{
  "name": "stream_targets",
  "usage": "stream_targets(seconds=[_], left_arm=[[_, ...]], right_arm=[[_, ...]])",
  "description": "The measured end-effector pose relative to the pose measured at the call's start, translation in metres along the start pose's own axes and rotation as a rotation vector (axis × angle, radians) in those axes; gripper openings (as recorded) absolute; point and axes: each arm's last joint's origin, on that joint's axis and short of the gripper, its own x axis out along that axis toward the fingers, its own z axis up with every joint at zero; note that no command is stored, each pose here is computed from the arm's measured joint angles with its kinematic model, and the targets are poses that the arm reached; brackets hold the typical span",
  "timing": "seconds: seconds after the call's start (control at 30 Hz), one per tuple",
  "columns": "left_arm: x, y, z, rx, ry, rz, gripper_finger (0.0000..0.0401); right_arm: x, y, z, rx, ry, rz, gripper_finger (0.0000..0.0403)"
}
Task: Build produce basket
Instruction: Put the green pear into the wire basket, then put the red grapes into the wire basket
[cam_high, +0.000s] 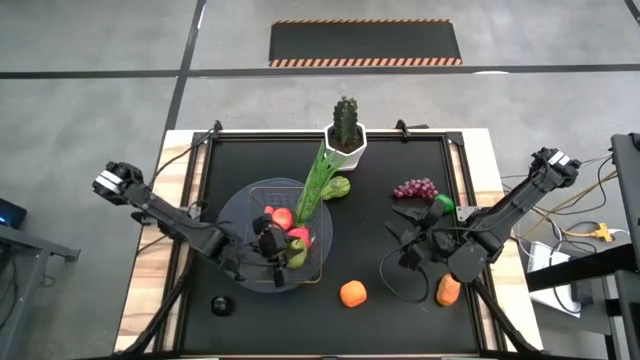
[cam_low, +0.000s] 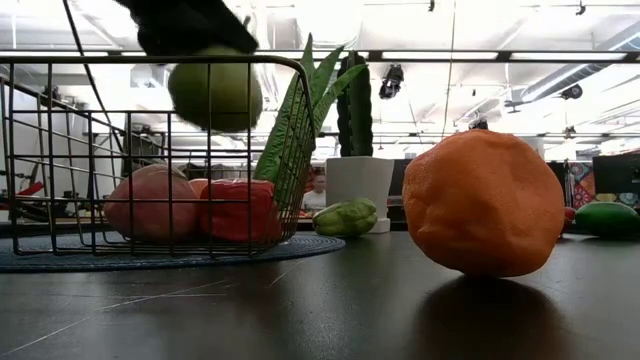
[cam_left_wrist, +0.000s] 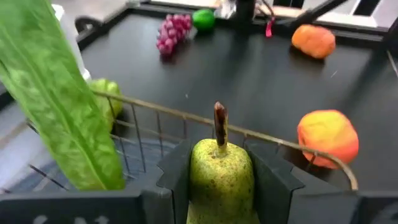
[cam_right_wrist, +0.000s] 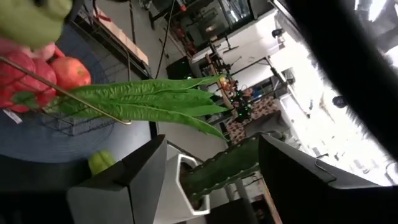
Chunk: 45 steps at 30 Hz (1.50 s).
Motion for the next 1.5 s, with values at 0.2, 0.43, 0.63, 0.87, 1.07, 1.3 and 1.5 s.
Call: stream_targets(seconds=[0.2,0.43,0.63,0.87,1.07,1.3,1.5], left_arm=[[0.015,-0.009,-0.015,0.001,0.061,-0.029,0.0112],[0.026,-0.014,-0.027,0.032,0.096,-0.013,0.0158],[0.027,-0.014,-0.028,-0.014,0.098,-0.008,0.0164],[0.025,-0.013,-0.026,-0.008,0.094,-0.01,0.0166],[0.015,-0.012,-0.01,0.042,0.058,-0.053,0.0167],[-0.009,-0.001,0.015,0.042,-0.031,-0.098,0.0167],[-0.022,0.002,0.034,0.141,-0.18,-0.114,0.0167]], right_arm=[[0.0,0.001,0.0,0.034,0.001,0.001,0.0235],[0.0,0.002,0.0,0.094,0.003,0.002,0.0235],[0.0,0.002,0.0,0.105,0.003,0.002,0.0235],[0.0,0.002,0.0,0.156,0.003,0.002,0.0233],[0.0,0.002,0.0,0.274,0.003,0.002,0.0231],[0.002,0.006,-0.003,0.395,-0.006,0.071,0.0223],[0.017,0.007,-0.007,0.545,-0.014,0.223,0.0215]])
